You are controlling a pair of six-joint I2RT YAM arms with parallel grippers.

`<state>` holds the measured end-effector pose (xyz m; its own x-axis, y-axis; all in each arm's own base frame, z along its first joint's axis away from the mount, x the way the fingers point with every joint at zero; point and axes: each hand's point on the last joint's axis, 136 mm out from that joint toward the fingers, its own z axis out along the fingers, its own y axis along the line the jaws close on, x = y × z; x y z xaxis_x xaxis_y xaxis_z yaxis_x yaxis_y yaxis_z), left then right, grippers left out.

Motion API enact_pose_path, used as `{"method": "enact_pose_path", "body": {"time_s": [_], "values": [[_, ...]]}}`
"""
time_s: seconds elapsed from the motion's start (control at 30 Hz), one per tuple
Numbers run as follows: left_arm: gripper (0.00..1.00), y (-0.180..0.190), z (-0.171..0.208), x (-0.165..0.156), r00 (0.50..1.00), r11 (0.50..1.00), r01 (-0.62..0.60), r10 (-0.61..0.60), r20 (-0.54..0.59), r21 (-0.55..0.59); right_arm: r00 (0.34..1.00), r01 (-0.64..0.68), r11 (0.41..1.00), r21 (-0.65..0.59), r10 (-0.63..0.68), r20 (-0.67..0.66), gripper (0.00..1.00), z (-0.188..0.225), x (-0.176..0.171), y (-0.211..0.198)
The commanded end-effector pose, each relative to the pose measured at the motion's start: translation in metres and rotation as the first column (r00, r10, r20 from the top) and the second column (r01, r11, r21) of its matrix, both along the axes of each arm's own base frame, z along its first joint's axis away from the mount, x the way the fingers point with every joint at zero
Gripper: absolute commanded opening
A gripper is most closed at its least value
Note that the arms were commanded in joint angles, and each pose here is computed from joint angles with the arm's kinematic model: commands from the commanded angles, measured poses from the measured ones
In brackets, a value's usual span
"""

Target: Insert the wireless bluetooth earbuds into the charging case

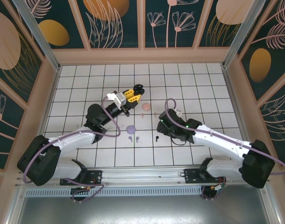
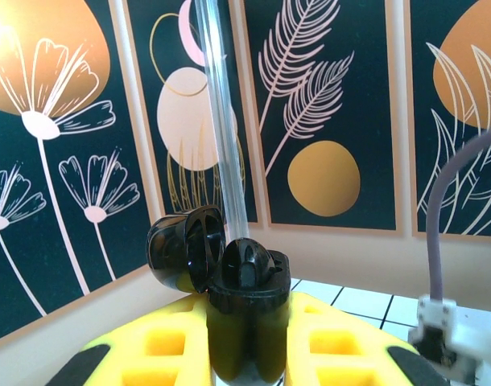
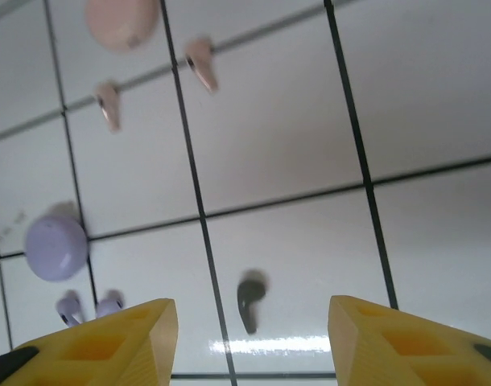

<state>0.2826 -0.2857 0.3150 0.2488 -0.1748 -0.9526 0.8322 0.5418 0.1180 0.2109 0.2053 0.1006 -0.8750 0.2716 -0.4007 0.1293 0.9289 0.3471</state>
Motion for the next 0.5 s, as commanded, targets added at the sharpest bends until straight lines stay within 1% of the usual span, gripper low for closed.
{"method": "enact_pose_path", "body": {"time_s": [0.0, 0.2, 0.3, 0.47], "values": [[0.0, 0.005, 0.014, -0.008, 0.999, 0.999, 0.0, 0.001, 0.033, -0.043, 0.996, 0.042, 0.999, 0.014, -0.04, -0.084, 0.51, -0.02, -0.014, 0.007], [0.0, 0.007, 0.013, -0.01, 0.999, 0.999, -0.001, 0.003, 0.032, -0.048, 0.989, 0.025, 0.999, -0.033, -0.03, -0.143, 0.46, -0.044, -0.022, 0.02], [0.0, 0.007, 0.013, -0.011, 0.999, 0.999, 0.002, 0.0, 0.034, -0.052, 0.988, 0.021, 0.997, -0.079, -0.033, -0.152, 0.44, -0.053, -0.022, 0.023], [0.0, 0.008, 0.013, -0.012, 0.999, 0.999, 0.004, -0.002, 0.037, -0.051, 0.987, 0.013, 0.992, -0.122, -0.032, -0.155, 0.4, -0.061, -0.017, 0.03]]}}
